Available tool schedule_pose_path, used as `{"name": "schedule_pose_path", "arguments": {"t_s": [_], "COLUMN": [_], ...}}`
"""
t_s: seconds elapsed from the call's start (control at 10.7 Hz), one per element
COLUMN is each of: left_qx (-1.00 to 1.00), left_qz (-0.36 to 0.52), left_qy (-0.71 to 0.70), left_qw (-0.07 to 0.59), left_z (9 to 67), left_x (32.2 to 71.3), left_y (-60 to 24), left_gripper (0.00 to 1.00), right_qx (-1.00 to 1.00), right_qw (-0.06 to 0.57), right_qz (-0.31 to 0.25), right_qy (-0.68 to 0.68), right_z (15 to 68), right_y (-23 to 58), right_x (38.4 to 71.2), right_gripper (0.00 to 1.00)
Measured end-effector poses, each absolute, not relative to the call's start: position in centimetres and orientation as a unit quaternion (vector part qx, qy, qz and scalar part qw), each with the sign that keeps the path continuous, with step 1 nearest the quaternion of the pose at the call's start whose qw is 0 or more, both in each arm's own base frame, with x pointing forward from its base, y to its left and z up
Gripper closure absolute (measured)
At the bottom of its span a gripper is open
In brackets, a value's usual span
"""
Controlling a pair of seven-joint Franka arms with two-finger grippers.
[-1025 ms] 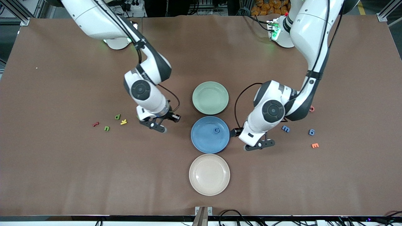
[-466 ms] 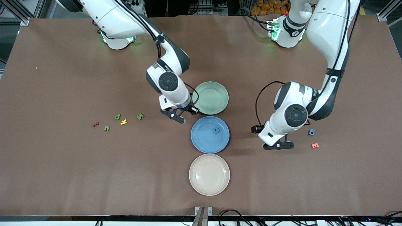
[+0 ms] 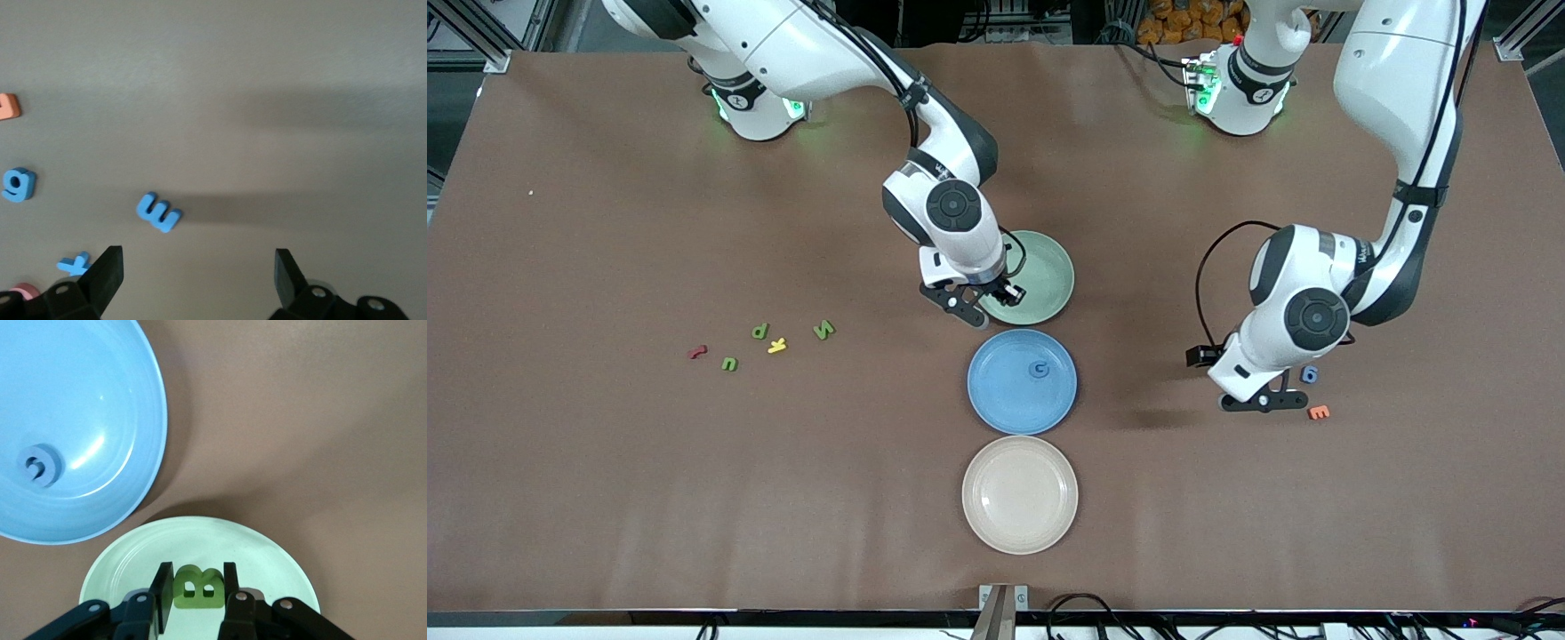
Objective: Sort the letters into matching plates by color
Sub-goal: 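Release G on the blue plate while the right gripper carries B to green plate, then open the right gripper over the green plate while the left gripper returns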
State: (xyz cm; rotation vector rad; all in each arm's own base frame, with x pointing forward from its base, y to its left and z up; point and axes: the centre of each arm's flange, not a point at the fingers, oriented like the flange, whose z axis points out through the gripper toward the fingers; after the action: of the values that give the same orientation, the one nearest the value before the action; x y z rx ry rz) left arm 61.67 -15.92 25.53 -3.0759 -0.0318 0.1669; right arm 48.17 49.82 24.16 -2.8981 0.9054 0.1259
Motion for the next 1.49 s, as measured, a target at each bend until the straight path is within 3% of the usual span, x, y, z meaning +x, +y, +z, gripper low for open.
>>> {"name": "schedule_pose_path", "arguments": {"t_s": [0.28, 0.75, 1.21, 1.49], "left_qx": [-0.999, -0.998, -0.993, -0.989], "left_qz": [0.037, 0.034, -0.003, 0.008], "left_qy": [0.0, -0.035, -0.113, -0.147], "left_qw": [0.031, 0.034, 0.017, 0.016], "left_z": [25.1, 23.8, 20.8, 19.5], "left_x": [59.1, 55.4, 52.7, 51.7], "left_y": [-12.3, -4.7, -1.8, -2.5], "left_gripper": [0.0, 0.0, 0.0, 0.0], "right_qx": [-0.949, -0.947, -0.948, -0.945], "right_qw": [0.033, 0.029, -0.048, -0.055], "right_qz": [0.041, 0.042, 0.042, 0.055], "right_qy": [0.31, 0.316, 0.313, 0.316], "right_z": [23.8, 23.7, 22.4, 23.0], "right_y": [50.0, 50.0, 46.5, 43.8], "right_x": [47.6, 47.5, 48.8, 51.0], "right_gripper": [0.63, 0.11, 0.11, 0.11]}}
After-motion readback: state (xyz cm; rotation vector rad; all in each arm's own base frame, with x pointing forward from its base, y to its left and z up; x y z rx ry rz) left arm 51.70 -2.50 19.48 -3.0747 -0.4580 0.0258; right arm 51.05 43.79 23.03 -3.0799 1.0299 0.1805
